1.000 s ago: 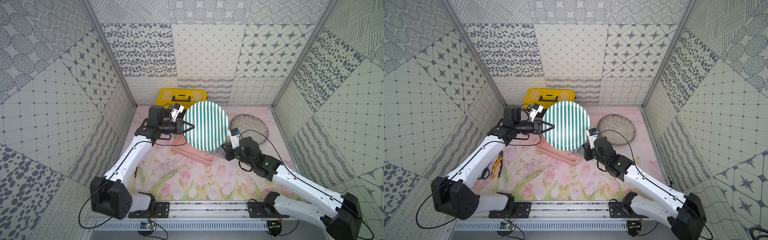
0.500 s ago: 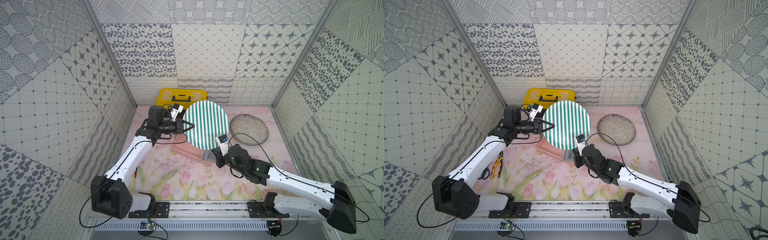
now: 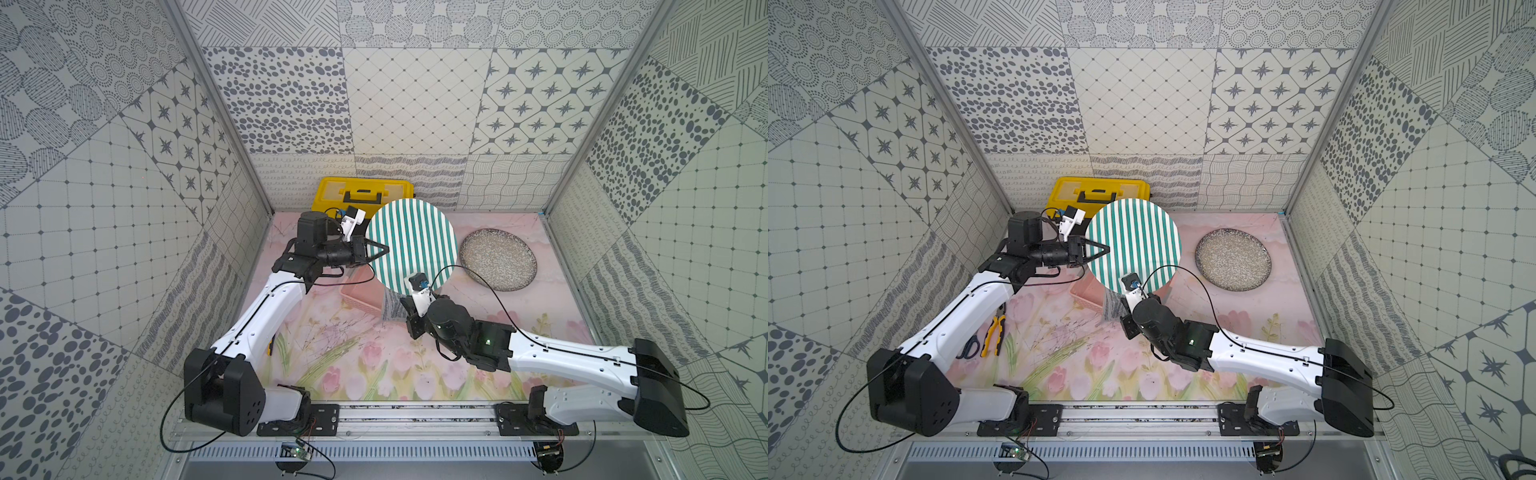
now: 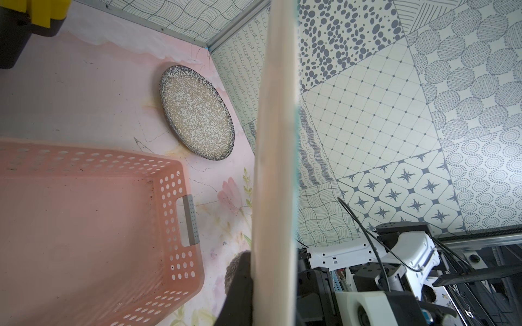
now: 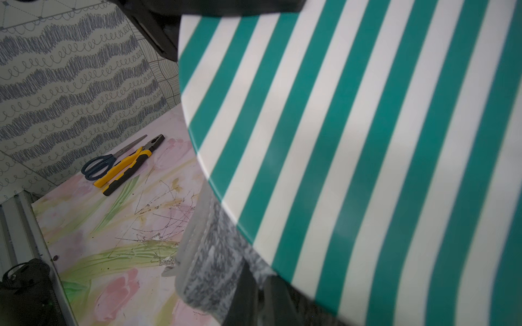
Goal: Wipe the wet plate dry
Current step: Wipe the plate with towel.
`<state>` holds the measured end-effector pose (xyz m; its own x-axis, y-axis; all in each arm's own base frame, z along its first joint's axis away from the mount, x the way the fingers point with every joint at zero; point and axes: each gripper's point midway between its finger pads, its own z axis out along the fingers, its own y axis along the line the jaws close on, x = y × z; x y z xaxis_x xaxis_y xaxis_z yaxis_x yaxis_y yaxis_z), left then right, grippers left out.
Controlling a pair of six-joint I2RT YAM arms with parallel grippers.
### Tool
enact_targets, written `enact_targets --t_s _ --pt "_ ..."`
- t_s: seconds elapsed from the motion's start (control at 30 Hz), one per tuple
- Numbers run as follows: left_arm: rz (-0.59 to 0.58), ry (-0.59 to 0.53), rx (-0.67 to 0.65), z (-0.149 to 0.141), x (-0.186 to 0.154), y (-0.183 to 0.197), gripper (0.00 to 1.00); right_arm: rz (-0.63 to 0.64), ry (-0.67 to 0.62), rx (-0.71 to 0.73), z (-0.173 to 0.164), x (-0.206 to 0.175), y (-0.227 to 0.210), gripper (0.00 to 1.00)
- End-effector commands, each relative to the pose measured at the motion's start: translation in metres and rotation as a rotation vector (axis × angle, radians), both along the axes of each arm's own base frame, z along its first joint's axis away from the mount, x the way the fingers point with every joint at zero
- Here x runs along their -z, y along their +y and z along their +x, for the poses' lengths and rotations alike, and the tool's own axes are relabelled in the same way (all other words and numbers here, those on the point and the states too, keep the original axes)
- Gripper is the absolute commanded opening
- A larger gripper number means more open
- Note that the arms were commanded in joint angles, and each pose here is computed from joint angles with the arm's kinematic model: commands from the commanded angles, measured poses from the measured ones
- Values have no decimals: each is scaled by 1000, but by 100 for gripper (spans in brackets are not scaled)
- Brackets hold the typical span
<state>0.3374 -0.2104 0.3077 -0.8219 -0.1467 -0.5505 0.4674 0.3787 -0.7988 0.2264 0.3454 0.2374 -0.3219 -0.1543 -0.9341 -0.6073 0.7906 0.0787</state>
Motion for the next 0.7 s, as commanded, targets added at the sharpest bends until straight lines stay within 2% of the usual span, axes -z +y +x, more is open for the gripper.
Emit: enact_targets --t_s 0.0,0.37,0.67 --pt "-13 -45 41 -4 -5 -3 0 202 -128 68 16 -73 11 0" --pt "-11 -44 37 -3 -3 -3 0 217 -171 111 35 -101 37 0" --pt "-6 -52 28 -4 -3 -1 0 232 -210 90 43 -125 58 0"
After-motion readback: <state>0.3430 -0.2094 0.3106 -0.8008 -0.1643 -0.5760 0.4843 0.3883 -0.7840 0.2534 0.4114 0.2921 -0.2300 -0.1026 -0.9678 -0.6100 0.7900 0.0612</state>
